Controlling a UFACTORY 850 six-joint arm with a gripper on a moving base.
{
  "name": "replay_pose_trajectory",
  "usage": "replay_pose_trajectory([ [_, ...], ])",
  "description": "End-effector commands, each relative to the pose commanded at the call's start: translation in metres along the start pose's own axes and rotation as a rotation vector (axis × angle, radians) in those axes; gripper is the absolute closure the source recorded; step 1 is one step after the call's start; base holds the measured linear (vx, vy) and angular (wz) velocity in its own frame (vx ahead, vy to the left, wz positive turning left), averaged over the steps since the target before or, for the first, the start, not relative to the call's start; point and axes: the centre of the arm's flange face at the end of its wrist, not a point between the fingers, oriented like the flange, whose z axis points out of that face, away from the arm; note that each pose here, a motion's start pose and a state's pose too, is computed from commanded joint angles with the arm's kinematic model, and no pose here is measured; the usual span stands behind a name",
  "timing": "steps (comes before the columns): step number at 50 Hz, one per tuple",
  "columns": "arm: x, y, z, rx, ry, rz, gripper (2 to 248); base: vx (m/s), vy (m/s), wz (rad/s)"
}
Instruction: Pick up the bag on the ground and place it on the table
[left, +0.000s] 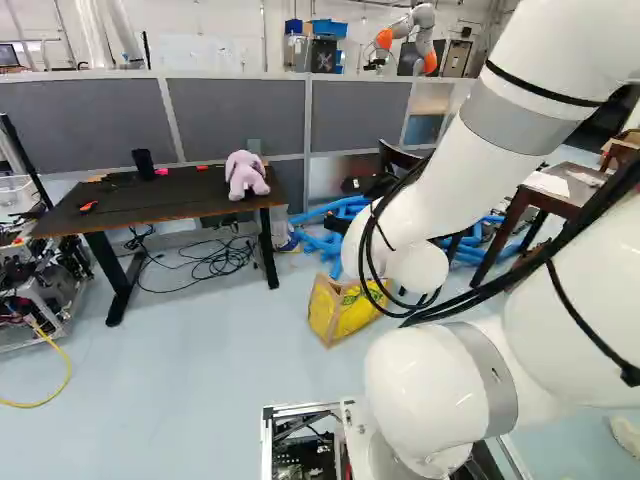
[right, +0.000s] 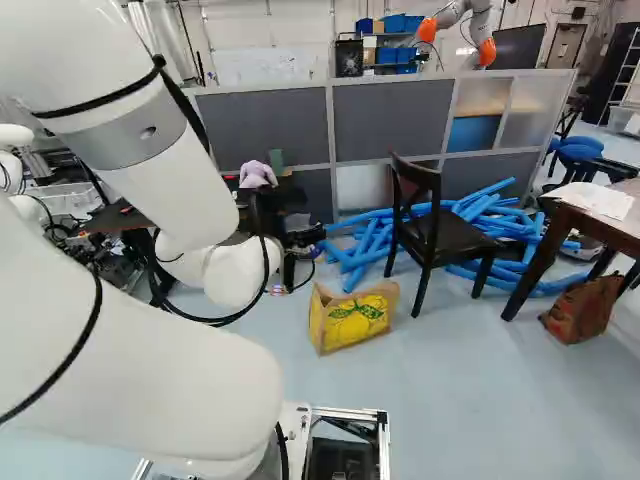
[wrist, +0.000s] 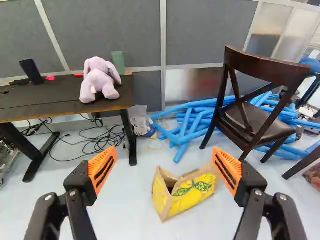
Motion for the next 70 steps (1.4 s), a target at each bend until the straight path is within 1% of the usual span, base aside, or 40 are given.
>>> replay_pose_trajectory([
  [21, 0.000, 0.000, 0.000, 0.000, 0.000, 0.000, 3, 0.155, -0.011, -0.015],
  [56, 0.000, 0.000, 0.000, 0.000, 0.000, 0.000, 3, 0.111, 0.000, -0.007],
  [57, 0.002, 0.000, 0.003, 0.000, -0.002, 0.000, 3, 0.093, -0.002, -0.017],
  [70, 0.006, 0.000, 0.012, 0.000, -0.006, 0.000, 3, 0.019, 0.002, -0.001],
])
